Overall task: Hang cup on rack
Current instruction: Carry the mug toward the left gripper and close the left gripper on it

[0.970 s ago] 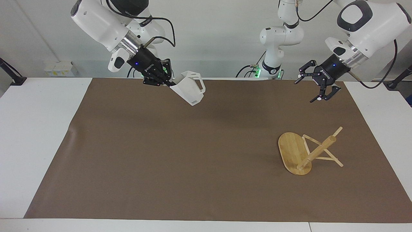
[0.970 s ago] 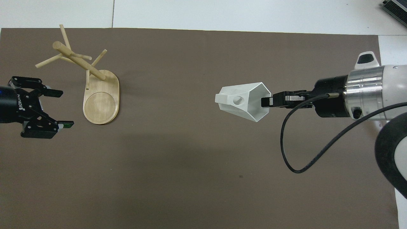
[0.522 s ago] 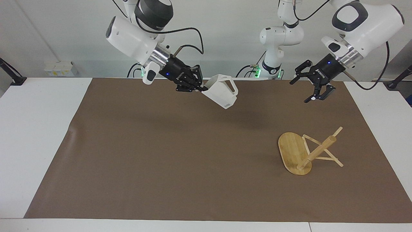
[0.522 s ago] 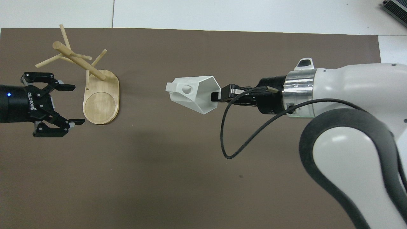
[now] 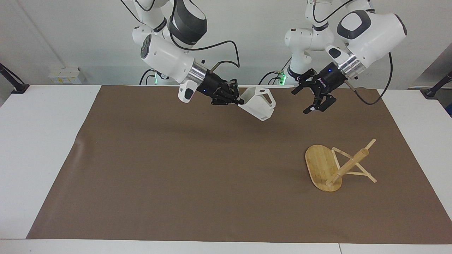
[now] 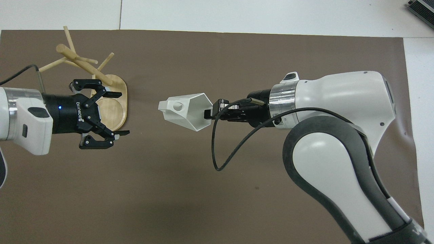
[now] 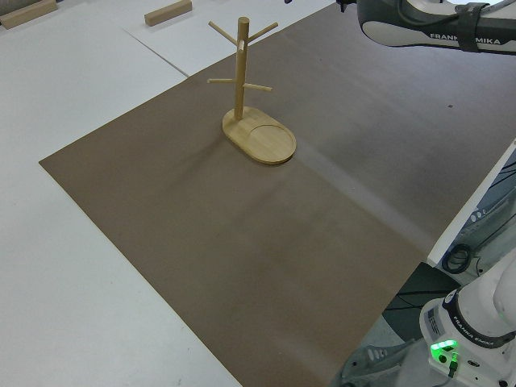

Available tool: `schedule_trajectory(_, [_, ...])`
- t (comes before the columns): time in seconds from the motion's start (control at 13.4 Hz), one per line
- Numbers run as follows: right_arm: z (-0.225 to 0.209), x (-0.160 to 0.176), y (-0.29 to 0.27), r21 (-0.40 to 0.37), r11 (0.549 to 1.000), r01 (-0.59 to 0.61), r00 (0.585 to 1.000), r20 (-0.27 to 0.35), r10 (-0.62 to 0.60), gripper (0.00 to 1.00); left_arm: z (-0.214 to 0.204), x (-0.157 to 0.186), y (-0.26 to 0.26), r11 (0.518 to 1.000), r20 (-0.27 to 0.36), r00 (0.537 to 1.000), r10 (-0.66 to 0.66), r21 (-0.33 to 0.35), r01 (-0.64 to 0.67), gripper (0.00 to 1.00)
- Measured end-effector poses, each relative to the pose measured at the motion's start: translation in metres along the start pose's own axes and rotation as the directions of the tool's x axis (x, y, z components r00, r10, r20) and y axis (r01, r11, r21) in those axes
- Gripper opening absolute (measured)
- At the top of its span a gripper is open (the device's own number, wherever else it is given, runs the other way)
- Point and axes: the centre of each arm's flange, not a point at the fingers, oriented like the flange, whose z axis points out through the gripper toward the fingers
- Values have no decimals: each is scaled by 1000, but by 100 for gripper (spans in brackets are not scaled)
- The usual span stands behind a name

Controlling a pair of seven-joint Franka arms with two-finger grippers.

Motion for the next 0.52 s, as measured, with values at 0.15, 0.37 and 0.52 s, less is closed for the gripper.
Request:
schedule_trajectory(0.15, [10,-1,-5,6,1000,-11,1000,-16,11,4,13,-6,4,1000,-31,1000,4,-26,-5,100])
schedule_trajectory(0.37, [21,0,-9,17,999,-47,998,-33,48,4,34,-22,5,998,-98,995,5,-54,-11,100])
schedule_trajectory(0.52, [21,4,-8,23,998,-53,998,-42,54,4,47,-30,0,998,-130,991,20,-54,-27,100])
